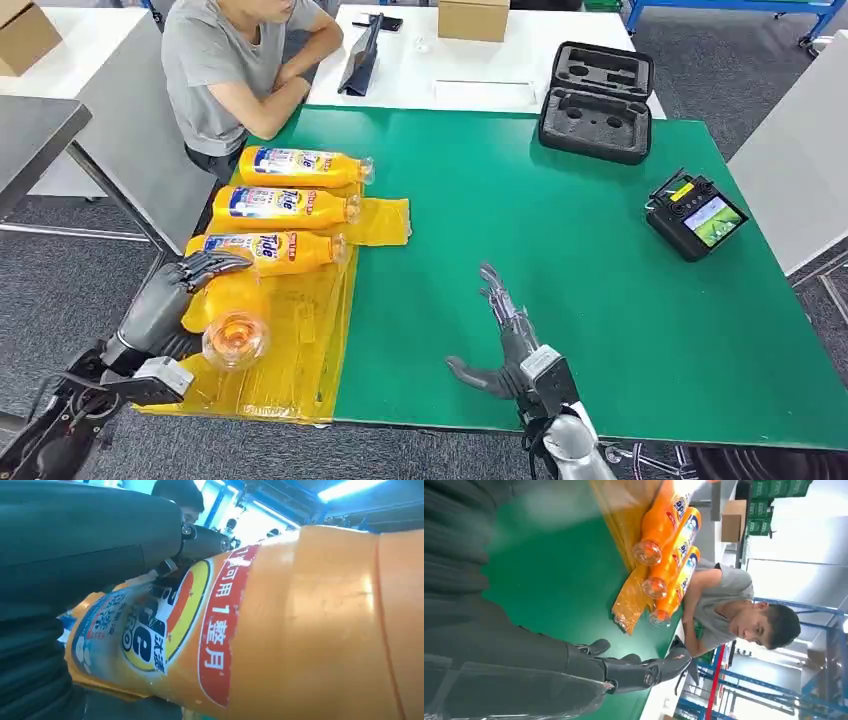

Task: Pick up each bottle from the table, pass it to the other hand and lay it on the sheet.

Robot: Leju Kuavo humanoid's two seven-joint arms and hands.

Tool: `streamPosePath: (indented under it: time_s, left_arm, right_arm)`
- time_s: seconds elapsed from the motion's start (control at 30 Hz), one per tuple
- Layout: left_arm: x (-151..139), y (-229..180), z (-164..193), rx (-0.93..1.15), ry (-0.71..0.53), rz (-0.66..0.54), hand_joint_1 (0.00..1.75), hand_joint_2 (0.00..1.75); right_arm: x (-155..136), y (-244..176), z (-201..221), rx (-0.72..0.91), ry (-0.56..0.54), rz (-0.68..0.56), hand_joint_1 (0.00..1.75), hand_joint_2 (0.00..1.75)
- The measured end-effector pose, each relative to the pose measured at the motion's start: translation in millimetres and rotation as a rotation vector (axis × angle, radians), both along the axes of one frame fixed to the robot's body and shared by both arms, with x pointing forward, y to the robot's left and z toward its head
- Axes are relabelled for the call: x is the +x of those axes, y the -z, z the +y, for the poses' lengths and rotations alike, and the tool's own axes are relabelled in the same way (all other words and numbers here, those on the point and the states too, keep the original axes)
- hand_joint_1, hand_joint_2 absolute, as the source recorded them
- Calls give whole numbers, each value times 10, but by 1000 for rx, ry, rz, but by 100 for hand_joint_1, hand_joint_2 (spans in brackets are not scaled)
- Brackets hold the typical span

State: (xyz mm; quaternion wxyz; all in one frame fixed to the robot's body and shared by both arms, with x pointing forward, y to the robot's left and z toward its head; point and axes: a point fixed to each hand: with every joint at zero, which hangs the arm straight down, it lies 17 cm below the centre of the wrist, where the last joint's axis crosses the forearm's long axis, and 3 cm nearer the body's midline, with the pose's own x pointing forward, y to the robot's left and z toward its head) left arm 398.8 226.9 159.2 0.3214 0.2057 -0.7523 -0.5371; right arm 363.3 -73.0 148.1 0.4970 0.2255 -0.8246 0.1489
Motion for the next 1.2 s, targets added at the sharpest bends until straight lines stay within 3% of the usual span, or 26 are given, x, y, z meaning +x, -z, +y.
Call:
streamPosePath:
  time_s: [0.77,1.2]
  left_arm:
    - [53,86,241,175,-56,-38,175,175]
    - [685,493,342,521,-124,-9,175,175]
  right_arm:
    - [64,32,-47,22,27,24,0,175]
    - [131,91,-128,24,77,42,0,175]
